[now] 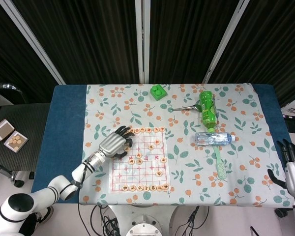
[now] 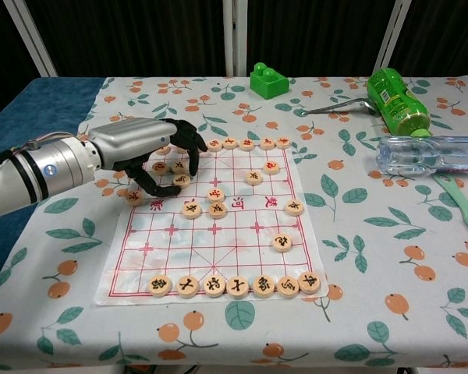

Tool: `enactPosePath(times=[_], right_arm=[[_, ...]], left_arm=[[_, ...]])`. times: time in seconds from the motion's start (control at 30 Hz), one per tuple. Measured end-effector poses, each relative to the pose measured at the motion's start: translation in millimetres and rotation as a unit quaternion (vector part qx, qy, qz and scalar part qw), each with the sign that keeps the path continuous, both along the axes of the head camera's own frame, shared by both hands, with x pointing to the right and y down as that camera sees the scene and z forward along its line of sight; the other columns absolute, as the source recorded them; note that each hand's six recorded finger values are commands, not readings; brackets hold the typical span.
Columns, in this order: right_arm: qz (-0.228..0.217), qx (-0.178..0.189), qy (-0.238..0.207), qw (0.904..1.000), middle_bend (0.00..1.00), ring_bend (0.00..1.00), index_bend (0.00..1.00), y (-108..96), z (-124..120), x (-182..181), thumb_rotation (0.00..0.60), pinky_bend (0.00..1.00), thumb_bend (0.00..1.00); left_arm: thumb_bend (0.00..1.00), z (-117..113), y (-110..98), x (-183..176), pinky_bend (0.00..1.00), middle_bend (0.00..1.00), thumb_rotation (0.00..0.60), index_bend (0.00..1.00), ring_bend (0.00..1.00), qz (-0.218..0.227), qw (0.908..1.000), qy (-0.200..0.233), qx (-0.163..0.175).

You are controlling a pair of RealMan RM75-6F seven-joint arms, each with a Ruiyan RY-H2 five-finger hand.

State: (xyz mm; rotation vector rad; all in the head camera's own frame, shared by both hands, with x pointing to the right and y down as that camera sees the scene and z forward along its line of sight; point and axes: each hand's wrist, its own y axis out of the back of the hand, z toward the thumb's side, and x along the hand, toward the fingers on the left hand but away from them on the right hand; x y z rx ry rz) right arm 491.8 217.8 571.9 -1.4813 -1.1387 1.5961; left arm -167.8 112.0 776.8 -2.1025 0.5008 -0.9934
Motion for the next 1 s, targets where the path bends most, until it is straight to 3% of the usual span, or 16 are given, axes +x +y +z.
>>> enactPosePath(times=[0.6, 1.0], right_arm=[[0.002, -0.002, 0.000, 1.0000, 0.00, 0.00, 0.00, 0.7, 1.5, 1.1, 0.600, 0.00, 0.23], [0.003, 0.001, -0.003, 1.0000, 0.00, 0.00, 0.00, 1.5, 1.6, 0.6, 0.600, 0.00, 0.23]], left_arm=[[0.31, -3.0, -2.0, 2.6, 0.03, 0.17, 0.600, 0.50, 0.02, 0.001, 0.9999, 0.004, 0.011], [0.31, -10.9, -16.8, 30.8, 0.03, 0.17, 0.600, 0.49, 0.02, 0.009, 0.9996, 0.028, 0.003]])
